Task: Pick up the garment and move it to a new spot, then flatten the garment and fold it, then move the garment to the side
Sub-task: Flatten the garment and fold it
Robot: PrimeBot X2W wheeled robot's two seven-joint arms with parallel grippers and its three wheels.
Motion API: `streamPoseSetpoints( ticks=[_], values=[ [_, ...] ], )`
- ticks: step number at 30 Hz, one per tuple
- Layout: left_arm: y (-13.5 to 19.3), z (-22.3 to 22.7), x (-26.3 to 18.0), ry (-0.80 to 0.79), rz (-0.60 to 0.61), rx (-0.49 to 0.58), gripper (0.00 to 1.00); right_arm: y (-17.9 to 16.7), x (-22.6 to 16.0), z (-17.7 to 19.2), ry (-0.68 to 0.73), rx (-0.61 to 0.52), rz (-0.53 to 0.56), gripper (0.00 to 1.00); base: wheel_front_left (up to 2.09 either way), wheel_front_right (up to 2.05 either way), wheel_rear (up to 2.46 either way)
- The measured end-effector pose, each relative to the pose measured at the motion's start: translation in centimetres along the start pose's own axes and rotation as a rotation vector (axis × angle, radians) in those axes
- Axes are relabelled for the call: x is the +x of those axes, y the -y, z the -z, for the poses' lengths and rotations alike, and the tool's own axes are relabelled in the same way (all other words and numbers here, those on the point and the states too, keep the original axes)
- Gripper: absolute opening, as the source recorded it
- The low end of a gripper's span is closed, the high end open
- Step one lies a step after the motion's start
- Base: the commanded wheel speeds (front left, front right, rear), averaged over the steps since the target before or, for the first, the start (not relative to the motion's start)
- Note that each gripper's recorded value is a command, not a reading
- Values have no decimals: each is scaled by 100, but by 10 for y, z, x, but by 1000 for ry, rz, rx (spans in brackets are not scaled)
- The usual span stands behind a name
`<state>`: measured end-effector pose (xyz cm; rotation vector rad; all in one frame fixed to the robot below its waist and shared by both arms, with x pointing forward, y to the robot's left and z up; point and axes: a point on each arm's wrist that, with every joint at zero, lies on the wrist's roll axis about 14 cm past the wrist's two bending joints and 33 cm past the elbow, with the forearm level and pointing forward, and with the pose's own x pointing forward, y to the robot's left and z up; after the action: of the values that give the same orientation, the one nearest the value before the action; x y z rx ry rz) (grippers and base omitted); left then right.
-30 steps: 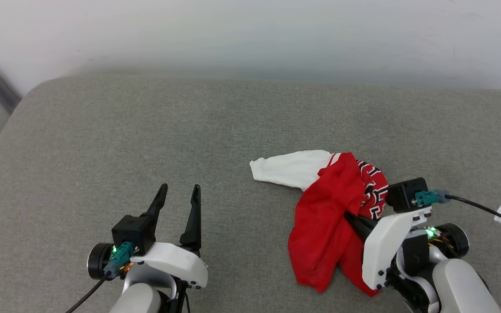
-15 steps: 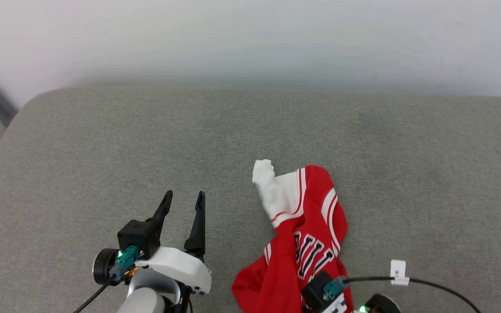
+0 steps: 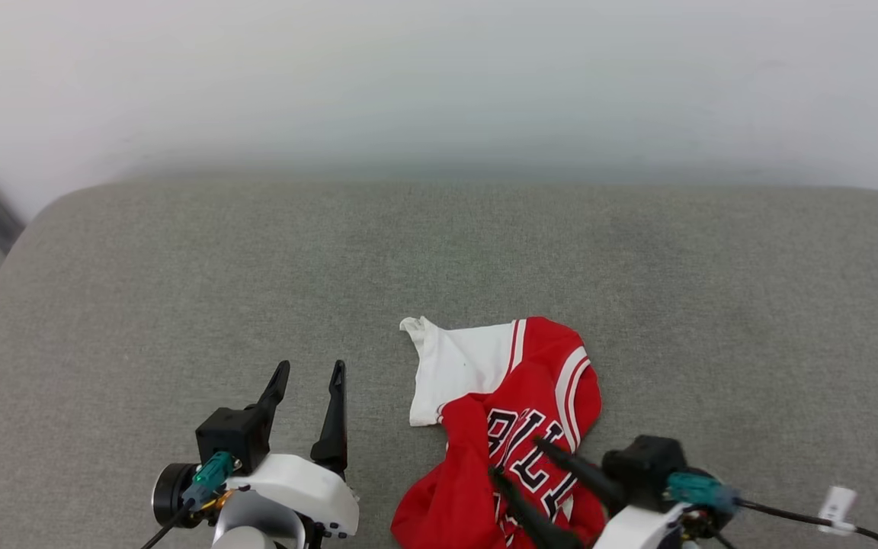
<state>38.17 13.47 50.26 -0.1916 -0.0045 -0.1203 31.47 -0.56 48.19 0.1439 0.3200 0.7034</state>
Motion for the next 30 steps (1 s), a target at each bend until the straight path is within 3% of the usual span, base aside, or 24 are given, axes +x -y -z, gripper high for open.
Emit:
streamPoseSetpoints(
  ticks=[7,18,21,24,30],
  values=[
    [3,-7,-5,16,3,2,100,45,-26,-47,243,-10,191,100,0,0,0],
    [7,-8,-7,8,18,15,100,132,-91,-58,355,-5,549,100,0,0,0],
    [6,-8,-7,6,16,14,100,148,-100,-40,274,41,607,100,0,0,0],
    [7,-8,-6,5,15,10,100,153,-95,-7,104,129,604,100,0,0,0],
    [5,-8,-1,5,14,10,100,136,-71,47,-287,211,469,100,0,0,0]
  ],
)
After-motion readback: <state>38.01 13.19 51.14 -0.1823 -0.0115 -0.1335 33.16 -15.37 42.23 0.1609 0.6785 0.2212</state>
